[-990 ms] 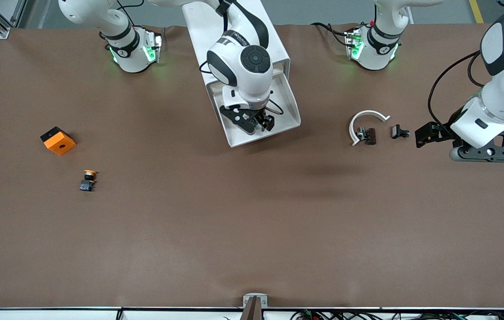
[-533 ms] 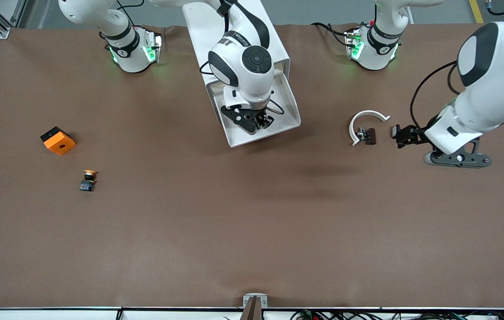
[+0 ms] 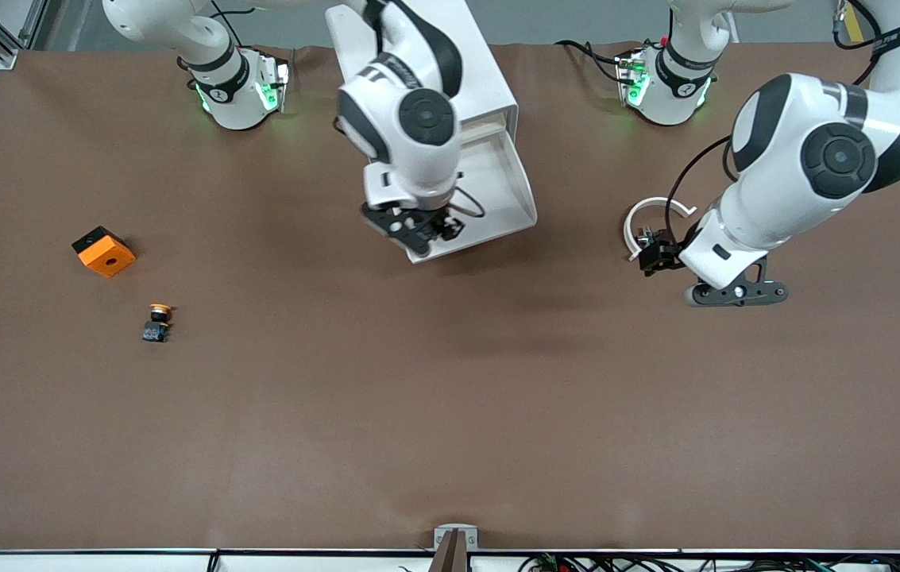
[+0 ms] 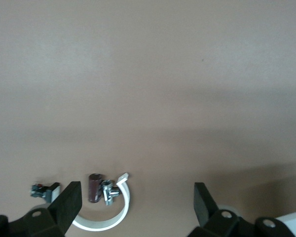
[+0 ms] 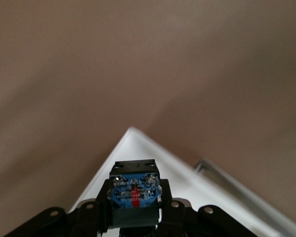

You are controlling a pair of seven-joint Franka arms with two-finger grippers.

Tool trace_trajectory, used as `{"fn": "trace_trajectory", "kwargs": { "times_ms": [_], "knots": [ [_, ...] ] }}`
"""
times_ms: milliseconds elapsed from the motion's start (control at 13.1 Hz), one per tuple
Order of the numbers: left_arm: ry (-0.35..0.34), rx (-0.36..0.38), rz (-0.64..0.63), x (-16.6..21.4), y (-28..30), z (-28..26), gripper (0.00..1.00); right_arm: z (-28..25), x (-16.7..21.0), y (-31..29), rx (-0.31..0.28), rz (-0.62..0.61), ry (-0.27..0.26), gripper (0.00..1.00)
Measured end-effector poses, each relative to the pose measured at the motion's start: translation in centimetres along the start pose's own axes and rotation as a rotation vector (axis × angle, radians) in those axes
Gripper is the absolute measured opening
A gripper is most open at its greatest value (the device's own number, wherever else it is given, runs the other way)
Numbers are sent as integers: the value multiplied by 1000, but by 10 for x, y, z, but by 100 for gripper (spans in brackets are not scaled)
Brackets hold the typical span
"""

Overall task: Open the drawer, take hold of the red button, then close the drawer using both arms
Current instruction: 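Lift the button out with the right gripper while the left gripper reaches the drawer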

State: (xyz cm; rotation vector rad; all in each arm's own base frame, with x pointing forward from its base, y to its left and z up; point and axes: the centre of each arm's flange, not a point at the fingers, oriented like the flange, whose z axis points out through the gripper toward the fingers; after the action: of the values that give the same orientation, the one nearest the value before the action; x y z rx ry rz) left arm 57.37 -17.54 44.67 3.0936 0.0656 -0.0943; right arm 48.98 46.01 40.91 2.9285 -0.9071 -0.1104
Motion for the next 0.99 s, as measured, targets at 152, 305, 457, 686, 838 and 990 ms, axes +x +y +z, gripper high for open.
{"fn": "trace_trajectory", "kwargs": {
  "times_ms": [152,305,457,686,838,990],
  "knots": [
    [4,-12,-40,3,13,15,100,-40,64,32,25,-55,-7,41],
    [-5,-22,-86,2,38,37,100,-57,134,70,42,-136,-10,41],
    [-6,-32,-135,-5,73,59,100,-48,198,107,39,-211,-22,41],
    [-6,-44,-170,-23,127,88,100,-14,281,167,54,-321,-21,41],
    [-19,-39,-175,-39,157,104,100,27,314,200,66,-361,-8,41],
    [-22,-31,-181,-54,183,120,100,73,323,220,76,-387,17,41]
  ]
}}
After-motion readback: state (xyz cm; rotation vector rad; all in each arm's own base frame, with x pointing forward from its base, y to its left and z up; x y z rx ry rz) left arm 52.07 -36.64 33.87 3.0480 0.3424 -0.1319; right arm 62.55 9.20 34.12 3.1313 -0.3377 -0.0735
